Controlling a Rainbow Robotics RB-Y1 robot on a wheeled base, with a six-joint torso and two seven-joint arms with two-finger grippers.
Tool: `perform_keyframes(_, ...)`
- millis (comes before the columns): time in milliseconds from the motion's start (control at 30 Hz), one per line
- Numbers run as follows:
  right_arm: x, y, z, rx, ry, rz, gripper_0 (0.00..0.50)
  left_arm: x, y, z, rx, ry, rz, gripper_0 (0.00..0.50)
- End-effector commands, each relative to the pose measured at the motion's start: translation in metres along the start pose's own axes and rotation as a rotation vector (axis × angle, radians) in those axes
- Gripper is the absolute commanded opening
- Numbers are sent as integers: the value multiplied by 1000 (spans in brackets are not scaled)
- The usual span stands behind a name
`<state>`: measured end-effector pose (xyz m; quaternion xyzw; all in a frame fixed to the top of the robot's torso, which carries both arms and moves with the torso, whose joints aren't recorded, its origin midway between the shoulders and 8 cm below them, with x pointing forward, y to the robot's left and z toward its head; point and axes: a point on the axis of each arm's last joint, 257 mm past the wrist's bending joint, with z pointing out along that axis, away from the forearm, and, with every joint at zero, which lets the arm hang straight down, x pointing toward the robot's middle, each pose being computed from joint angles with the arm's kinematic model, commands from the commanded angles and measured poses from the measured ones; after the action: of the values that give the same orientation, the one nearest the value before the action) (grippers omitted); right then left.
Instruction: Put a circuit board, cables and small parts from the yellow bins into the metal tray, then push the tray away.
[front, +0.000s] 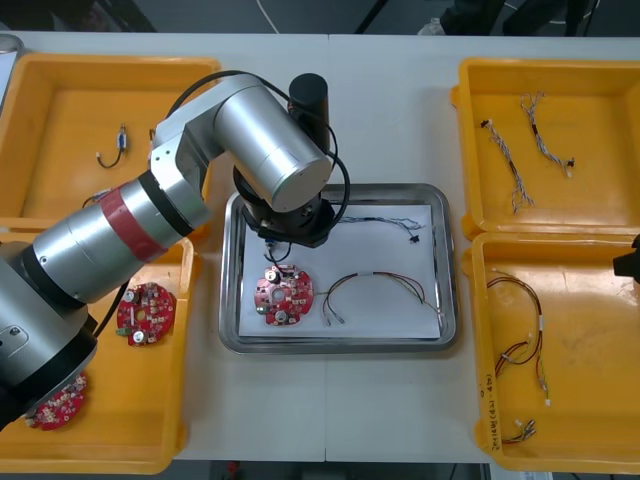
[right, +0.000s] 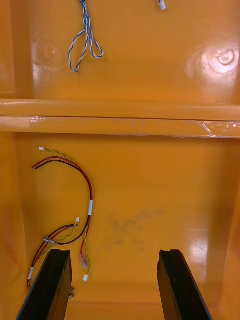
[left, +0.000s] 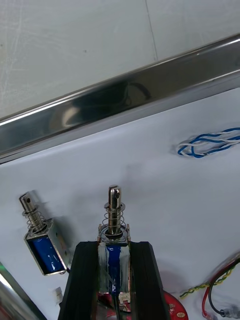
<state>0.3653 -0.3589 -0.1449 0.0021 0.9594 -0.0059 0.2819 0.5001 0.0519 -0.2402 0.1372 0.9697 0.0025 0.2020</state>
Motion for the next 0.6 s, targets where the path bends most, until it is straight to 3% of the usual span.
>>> perform_keyframes(33, 0, -7, -6, 20, -26, 54, 500, -8, -23, -6, 22, -34, -24, 0)
perform_keyframes(233, 12, -12, 9, -5, 42, 85, 500, -7, -24, -6, 25, -33, -29, 7)
perform_keyframes(267, 13, -13, 10, -7, 47, 88, 500, -7, -25, -5, 27, -33, -30, 39)
perform_keyframes(300, 13, -15, 10, -2, 47, 91, 500, -7, -24, -5, 27, -33, -34, 153)
perform_keyframes(333, 13, -16, 10, 1, 48, 92, 500, -7, -25, -5, 27, -31, -33, 218)
perform_keyframes(367, 12, -17, 10, 8, 45, 89, 500, -7, -24, -5, 27, -33, -36, 340)
perform_keyframes(400, 11, -19, 9, 13, 44, 88, 500, -7, -24, -5, 26, -32, -34, 417)
perform_keyframes(467, 11, -22, 9, 23, 42, 84, 500, -7, -25, -5, 26, -32, -34, 494)
perform_keyframes(600, 13, -25, 8, 33, 51, 77, 500, -8, -24, -6, 26, -35, -36, 500)
